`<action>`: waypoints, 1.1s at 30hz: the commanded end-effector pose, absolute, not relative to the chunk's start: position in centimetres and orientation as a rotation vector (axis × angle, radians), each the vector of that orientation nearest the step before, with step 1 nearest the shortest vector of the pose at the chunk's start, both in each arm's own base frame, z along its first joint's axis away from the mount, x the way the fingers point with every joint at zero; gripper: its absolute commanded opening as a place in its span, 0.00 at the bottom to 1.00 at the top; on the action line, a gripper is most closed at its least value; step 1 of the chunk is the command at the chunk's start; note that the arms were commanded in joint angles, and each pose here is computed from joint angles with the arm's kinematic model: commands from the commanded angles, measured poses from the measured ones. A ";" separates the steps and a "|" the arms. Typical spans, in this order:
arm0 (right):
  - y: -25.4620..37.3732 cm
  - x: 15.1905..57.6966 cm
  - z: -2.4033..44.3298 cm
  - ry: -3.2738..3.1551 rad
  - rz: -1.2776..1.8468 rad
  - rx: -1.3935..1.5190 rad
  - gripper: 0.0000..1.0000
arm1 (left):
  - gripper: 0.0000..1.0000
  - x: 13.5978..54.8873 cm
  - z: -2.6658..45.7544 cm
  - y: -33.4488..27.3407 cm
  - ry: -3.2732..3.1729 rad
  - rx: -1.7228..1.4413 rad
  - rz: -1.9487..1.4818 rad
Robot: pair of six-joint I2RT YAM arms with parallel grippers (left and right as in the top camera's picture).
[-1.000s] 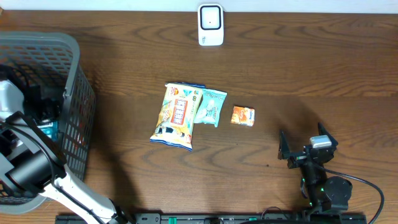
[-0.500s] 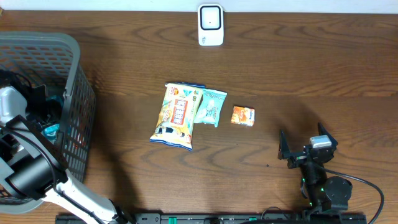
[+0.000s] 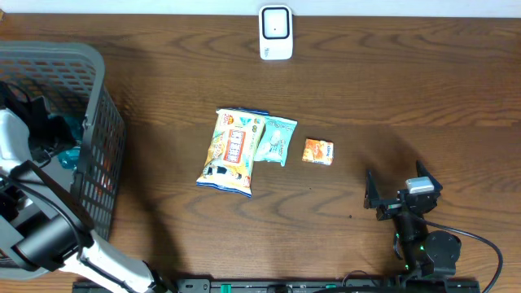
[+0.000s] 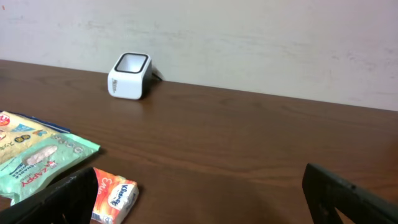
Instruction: Scan the item barcode
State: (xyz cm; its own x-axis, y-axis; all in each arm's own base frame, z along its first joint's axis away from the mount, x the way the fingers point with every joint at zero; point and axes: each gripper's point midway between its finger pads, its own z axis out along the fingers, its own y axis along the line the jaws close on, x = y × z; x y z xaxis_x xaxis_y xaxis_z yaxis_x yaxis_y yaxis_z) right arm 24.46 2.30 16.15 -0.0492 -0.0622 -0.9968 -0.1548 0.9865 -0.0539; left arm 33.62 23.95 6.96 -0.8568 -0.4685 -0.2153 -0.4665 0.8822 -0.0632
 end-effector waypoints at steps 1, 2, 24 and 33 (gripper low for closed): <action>2.4 24.4 16.1 1.620 0.077 -0.174 0.99 | 0.38 33.8 11.9 25.0 2.715 -0.715 0.112; 2.4 24.4 16.1 1.620 0.077 -0.174 0.99 | 0.38 33.9 13.4 25.1 2.678 -0.703 0.133; 2.4 24.4 16.1 1.620 0.077 -0.174 0.99 | 0.98 33.4 7.6 24.5 2.750 -0.926 0.033; 2.4 24.4 16.1 1.620 0.077 -0.174 0.99 | 0.98 32.4 2.9 23.6 2.854 -1.041 -0.042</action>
